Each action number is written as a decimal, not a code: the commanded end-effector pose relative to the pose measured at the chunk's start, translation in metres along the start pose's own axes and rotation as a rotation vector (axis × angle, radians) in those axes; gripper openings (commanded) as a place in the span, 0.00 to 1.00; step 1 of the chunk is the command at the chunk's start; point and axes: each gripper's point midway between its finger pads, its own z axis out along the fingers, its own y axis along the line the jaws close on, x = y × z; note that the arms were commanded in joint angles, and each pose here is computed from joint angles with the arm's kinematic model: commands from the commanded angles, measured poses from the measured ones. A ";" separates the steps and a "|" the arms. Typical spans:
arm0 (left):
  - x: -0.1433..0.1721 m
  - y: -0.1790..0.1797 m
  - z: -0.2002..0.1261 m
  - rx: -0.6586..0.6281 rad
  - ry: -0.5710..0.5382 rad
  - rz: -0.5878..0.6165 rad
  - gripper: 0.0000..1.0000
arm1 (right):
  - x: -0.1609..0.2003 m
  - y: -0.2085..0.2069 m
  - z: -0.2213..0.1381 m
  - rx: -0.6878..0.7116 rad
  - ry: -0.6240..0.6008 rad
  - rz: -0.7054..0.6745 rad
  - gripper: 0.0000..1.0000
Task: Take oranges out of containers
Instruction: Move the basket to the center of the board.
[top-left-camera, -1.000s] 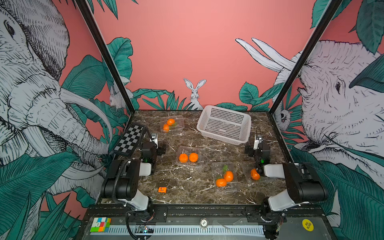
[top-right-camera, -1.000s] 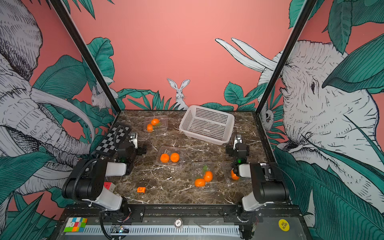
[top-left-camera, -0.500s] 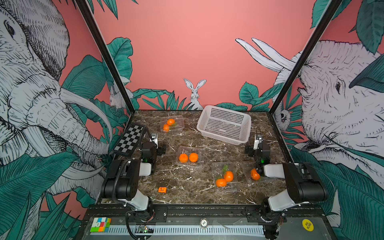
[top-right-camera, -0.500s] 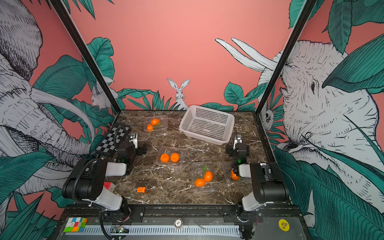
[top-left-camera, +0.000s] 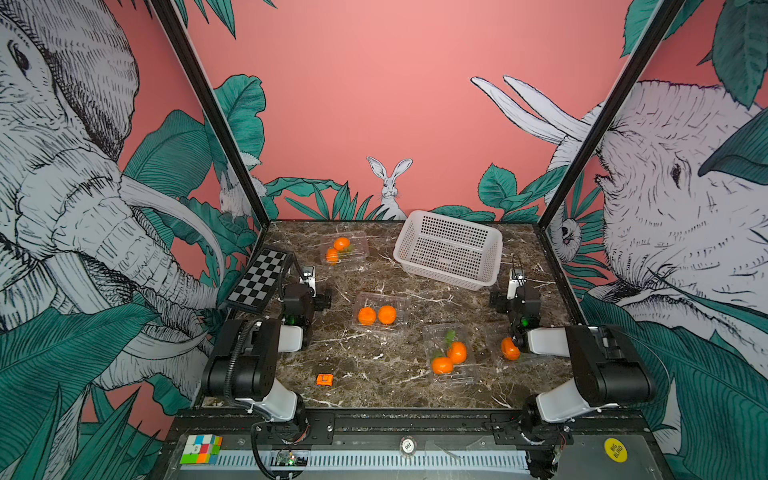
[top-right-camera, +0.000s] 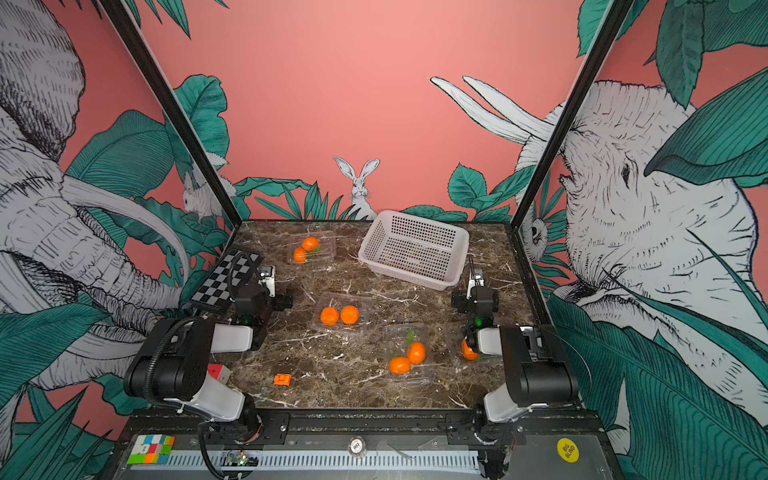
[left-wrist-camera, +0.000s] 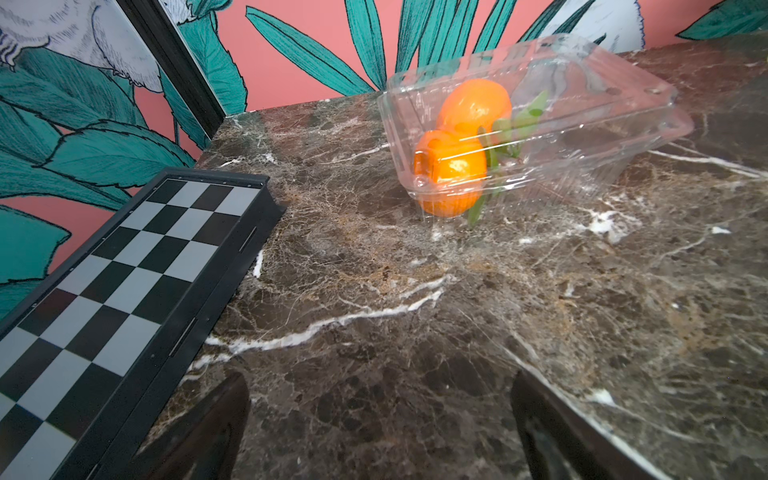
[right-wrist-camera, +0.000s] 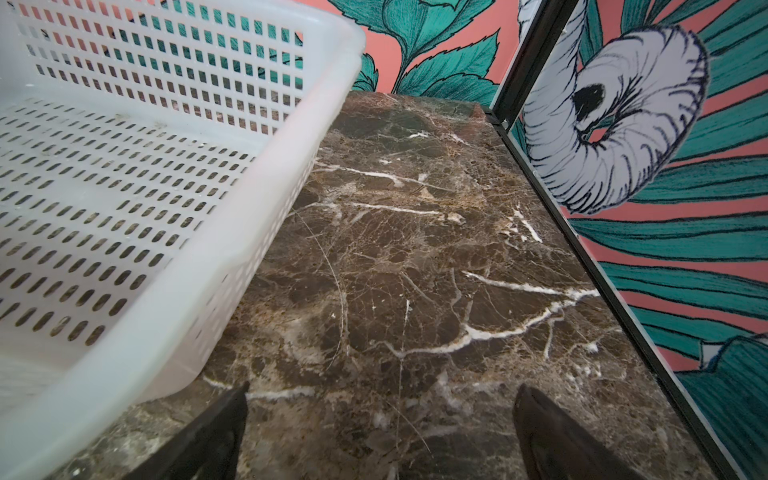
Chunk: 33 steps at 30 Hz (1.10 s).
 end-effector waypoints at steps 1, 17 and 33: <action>-0.014 0.002 0.002 -0.003 -0.040 0.003 0.99 | -0.013 -0.004 0.002 0.018 -0.044 0.005 0.99; -0.013 0.003 0.002 -0.004 -0.041 0.001 0.99 | -0.014 -0.005 0.001 0.021 -0.049 0.005 0.99; -0.121 0.030 -0.088 -0.026 0.053 -0.398 0.99 | -0.072 -0.067 -0.078 0.255 -0.076 0.344 0.99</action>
